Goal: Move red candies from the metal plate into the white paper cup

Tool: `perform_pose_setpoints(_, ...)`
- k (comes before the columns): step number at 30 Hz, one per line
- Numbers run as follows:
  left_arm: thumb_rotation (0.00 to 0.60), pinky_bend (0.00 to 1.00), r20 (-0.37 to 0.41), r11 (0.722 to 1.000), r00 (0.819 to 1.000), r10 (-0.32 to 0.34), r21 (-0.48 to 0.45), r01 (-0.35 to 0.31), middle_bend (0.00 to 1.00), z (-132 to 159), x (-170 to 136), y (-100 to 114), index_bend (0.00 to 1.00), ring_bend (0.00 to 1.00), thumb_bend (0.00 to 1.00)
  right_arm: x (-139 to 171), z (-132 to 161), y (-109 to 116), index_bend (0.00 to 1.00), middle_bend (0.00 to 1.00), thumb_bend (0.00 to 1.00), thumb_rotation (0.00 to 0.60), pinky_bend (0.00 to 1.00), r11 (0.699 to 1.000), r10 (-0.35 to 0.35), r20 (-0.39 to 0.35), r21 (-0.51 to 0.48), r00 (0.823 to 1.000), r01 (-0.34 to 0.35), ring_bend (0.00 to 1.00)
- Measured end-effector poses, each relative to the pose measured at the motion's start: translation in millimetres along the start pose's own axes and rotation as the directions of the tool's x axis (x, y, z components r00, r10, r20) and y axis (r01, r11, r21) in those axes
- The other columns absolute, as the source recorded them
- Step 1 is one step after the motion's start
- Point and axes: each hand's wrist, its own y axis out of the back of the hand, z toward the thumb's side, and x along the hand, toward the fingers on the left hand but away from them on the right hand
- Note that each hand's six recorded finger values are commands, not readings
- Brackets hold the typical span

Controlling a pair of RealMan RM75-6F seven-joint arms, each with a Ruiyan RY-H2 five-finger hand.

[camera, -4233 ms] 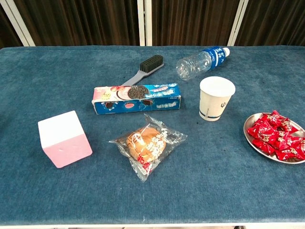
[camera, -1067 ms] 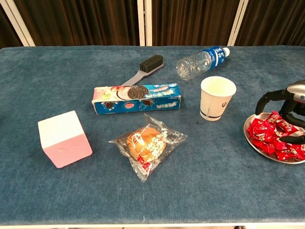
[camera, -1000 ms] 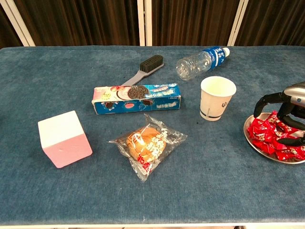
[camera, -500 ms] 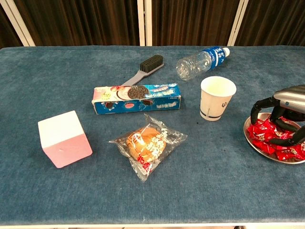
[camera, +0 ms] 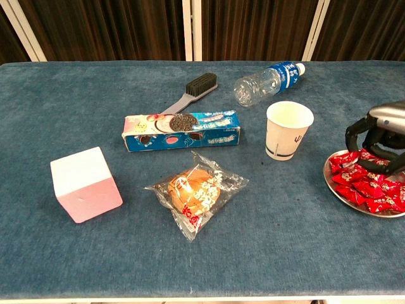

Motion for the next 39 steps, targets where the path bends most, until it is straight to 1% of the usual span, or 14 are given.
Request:
perform_pose_setpoints(2, 0.600, 0.00, 0.003, 1.000, 1.000, 0.000, -0.001, 0.000, 0.09, 0.9, 0.6, -0.5, 0.09, 0.00, 0.02, 1.1, 1.3, 14.3, 0.68, 0.92, 0.62, 0.600, 1.00, 0.999, -0.038, -0.005, -0.021, 0.999, 0.038, 1.00)
perform_pose_setpoints(6, 0.600, 0.00, 0.013, 1.000, 1.000, -0.004, -0.002, 0.004, 0.09, 3.6, 2.5, -1.9, 0.09, 0.00, 0.02, -5.9, 8.1, 49.9, 0.68, 0.92, 0.62, 0.600, 1.00, 0.990, -0.132, -0.024, -0.049, 0.991, 0.131, 1.00)
perform_pose_setpoints(8, 0.600, 0.00, 0.014, 1.000, 1.000, -0.003, -0.006, 0.003, 0.09, 4.4, 3.1, -2.0, 0.09, 0.00, 0.02, -14.5, 13.8, 61.6, 0.68, 0.92, 0.62, 0.600, 1.00, 0.986, -0.157, -0.036, -0.059, 0.987, 0.155, 1.00)
perform_pose_setpoints(10, 0.600, 0.00, 0.014, 1.000, 1.000, 0.000, -0.007, 0.000, 0.09, 4.6, 3.2, -1.4, 0.09, 0.00, 0.02, -25.7, 20.9, 68.9, 0.68, 0.92, 0.62, 0.600, 1.00, 0.985, -0.164, -0.049, -0.071, 0.985, 0.160, 1.00)
perform_pose_setpoints(14, 0.600, 0.00, 0.009, 1.000, 1.000, -0.001, -0.004, 0.002, 0.09, 3.5, 2.3, -1.6, 0.09, 0.00, 0.02, -46.9, 35.9, 67.5, 0.67, 0.92, 0.62, 0.600, 1.00, 0.990, -0.129, -0.074, -0.073, 0.989, 0.123, 1.00)
perform_pose_setpoints(18, 0.600, 0.00, 0.001, 1.000, 1.000, -0.004, -0.002, 0.004, 0.09, 1.6, 1.3, -2.3, 0.09, 0.00, 0.02, -64.7, 49.6, 61.2, 0.64, 0.92, 0.62, 0.600, 1.00, 0.995, -0.087, -0.089, -0.045, 0.992, 0.084, 1.00)
perform_pose_setpoints(24, 0.600, 0.00, -0.002, 1.000, 1.000, -0.007, -0.002, 0.007, 0.09, 0.7, 1.0, -3.3, 0.09, 0.00, 0.02, -71.4, 52.8, 55.5, 0.50, 0.92, 0.60, 0.600, 1.00, 0.998, -0.065, -0.080, -0.002, 0.995, 0.065, 1.00)
perform_pose_setpoints(26, 0.600, 0.00, -0.002, 1.000, 1.000, -0.008, -0.004, 0.008, 0.09, 0.7, 1.0, -3.8, 0.09, 0.00, 0.02, -71.3, 51.5, 54.7, 0.45, 0.92, 0.54, 0.600, 1.00, 0.998, -0.063, -0.072, -0.004, 0.995, 0.063, 1.00)
perform_pose_setpoints(28, 0.600, 0.00, -0.001, 1.000, 1.000, -0.008, -0.004, 0.008, 0.09, 0.9, 1.1, -4.1, 0.09, 0.00, 0.02, -70.0, 49.3, 54.8, 0.41, 0.92, 0.48, 0.600, 1.00, 0.998, -0.065, -0.065, -0.003, 0.996, 0.065, 1.00)
perform_pose_setpoints(31, 0.600, 0.00, 0.001, 1.000, 1.000, -0.006, -0.003, 0.006, 0.09, 1.4, 1.3, -3.5, 0.09, 0.00, 0.02, -66.4, 46.3, 57.3, 0.38, 0.92, 0.46, 0.600, 1.00, 0.997, -0.081, -0.057, -0.009, 0.995, 0.080, 1.00)
perform_pose_setpoints(34, 0.600, 0.00, 0.000, 1.000, 1.000, -0.001, -0.004, 0.001, 0.09, 0.8, 1.3, -2.2, 0.09, 0.00, 0.02, -55.8, 40.9, 61.3, 0.40, 0.92, 0.46, 0.600, 1.00, 0.993, -0.114, -0.049, -0.017, 0.992, 0.114, 1.00)
perform_pose_setpoints(36, 0.600, 0.00, -0.001, 1.000, 1.000, -0.003, -0.004, 0.003, 0.09, 0.3, 1.0, -2.4, 0.09, 0.00, 0.02, -41.0, 32.6, 61.4, 0.43, 0.92, 0.46, 0.600, 1.00, 0.991, -0.135, -0.041, -0.010, 0.990, 0.134, 1.00)
perform_pose_setpoints(38, 0.600, 0.00, 0.000, 1.000, 1.000, -0.006, -0.002, 0.006, 0.09, 0.1, 0.9, -3.0, 0.09, 0.00, 0.02, -24.7, 22.4, 56.5, 0.43, 0.92, 0.46, 0.600, 1.00, 0.991, -0.137, -0.026, 0.005, 0.990, 0.137, 1.00)
perform_pose_setpoints(39, 0.600, 0.00, 0.001, 1.000, 1.000, -0.008, -0.001, 0.008, 0.09, 0.3, 1.1, -3.6, 0.09, 0.00, 0.02, -13.9, 15.0, 49.9, 0.43, 0.92, 0.46, 0.600, 1.00, 0.992, -0.123, -0.012, 0.017, 0.992, 0.123, 1.00)
